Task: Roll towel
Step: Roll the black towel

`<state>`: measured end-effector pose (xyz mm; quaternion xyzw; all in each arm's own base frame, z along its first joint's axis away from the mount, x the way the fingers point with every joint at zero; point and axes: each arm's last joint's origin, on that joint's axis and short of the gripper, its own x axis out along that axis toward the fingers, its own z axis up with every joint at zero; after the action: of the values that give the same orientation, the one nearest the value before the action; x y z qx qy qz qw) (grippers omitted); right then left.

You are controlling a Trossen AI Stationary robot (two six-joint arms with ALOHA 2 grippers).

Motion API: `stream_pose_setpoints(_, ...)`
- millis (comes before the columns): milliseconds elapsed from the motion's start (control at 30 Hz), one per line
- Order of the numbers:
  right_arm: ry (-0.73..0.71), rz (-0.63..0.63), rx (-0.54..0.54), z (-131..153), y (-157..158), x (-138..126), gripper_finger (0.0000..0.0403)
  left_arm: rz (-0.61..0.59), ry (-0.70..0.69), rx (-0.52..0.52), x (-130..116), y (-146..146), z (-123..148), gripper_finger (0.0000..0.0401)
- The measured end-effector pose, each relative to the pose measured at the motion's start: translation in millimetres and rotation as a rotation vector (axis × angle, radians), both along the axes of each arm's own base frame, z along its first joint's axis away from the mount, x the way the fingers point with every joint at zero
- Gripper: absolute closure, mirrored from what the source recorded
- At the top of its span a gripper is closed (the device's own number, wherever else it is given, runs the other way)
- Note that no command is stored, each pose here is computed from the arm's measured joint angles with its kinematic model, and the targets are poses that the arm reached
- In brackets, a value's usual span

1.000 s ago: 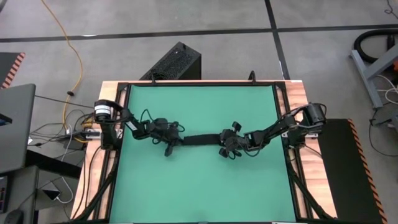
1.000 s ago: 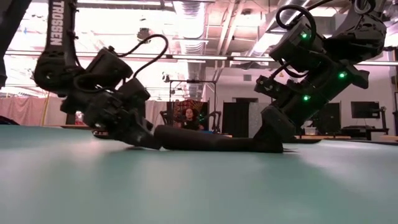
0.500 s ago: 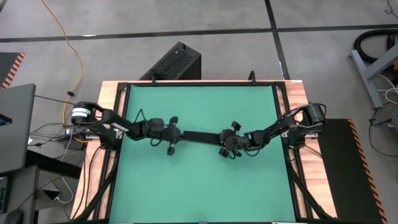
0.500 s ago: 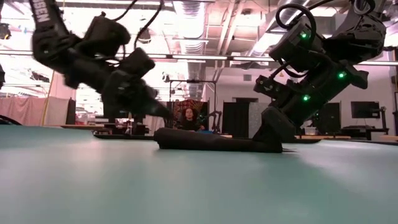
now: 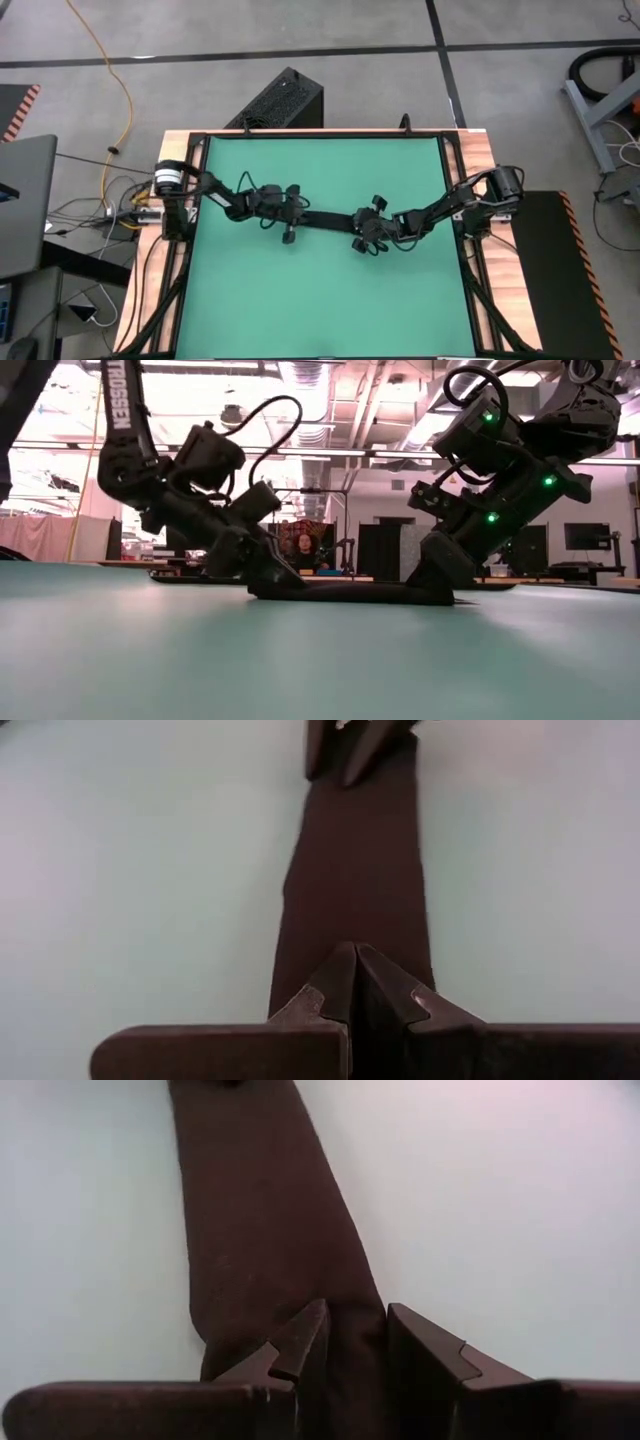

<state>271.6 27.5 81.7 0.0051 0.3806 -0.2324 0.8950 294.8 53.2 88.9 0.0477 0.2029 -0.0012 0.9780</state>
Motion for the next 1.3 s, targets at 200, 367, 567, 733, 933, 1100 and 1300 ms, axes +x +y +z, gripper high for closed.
stream_pose_setpoints(200,-0.01,-0.023,-0.006,0,1,0,0.027,0.054,0.038,-0.05,-2,11,-15,0.0401)
stream_pose_setpoints(367,-0.073,-0.046,-0.048,19,-1,-1,0.027,0.043,0.087,-0.08,-5,12,-19,0.0401)
stream_pose_setpoints(567,-0.17,0.016,-0.102,60,-2,-6,0.027,-0.008,0.099,-0.152,-8,8,-21,0.0401)
stream_pose_setpoints(733,-0.321,0.146,-0.13,90,3,-2,0.027,-0.018,0.107,-0.212,-7,3,-22,0.0401)
stream_pose_setpoints(933,-0.319,0.19,-0.106,65,7,12,0.0271,-0.002,0.106,-0.282,-6,-3,-22,0.0401)
stream_pose_setpoints(1100,-0.312,0.172,-0.085,28,8,24,0.0271,0.008,0.105,-0.302,-6,-4,-22,0.0401)
stream_pose_setpoints(1300,-0.289,0.072,-0.02,-10,6,27,0.0271,0.011,0.106,-0.307,-6,-4,-22,0.0401)
